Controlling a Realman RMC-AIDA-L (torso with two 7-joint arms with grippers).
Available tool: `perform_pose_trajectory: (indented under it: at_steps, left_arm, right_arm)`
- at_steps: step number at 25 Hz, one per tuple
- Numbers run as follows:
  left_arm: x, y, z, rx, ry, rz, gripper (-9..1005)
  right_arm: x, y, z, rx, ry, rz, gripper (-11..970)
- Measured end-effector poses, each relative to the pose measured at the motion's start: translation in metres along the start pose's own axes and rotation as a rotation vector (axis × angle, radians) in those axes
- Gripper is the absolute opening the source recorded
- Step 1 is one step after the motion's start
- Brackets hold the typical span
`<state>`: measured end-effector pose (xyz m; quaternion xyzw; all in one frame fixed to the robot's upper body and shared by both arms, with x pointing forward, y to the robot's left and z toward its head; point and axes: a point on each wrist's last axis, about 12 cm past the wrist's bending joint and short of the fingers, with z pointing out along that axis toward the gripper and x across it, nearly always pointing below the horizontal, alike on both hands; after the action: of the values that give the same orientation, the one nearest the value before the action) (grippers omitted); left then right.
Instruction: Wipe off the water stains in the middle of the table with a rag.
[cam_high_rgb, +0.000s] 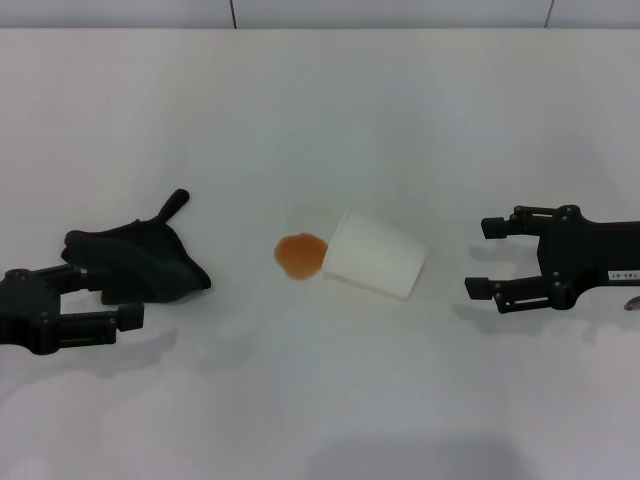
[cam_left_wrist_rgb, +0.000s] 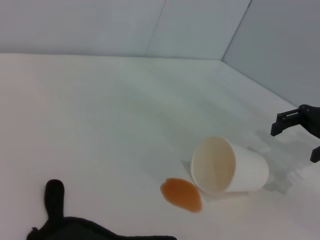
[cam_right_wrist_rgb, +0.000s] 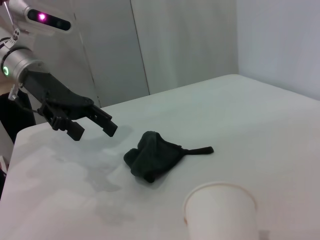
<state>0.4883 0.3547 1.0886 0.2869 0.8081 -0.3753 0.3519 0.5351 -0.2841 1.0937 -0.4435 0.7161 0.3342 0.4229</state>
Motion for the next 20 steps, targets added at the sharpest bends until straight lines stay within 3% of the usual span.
perform_pose_trajectory:
  at_steps: [20]
  left_arm:
    - [0.0000,-0.0001,0.0000,0.001,0.000,0.000,880]
  right_arm:
    - [-0.0021,-0.0022,0.0007,0.012,-0.007,-0.001,855]
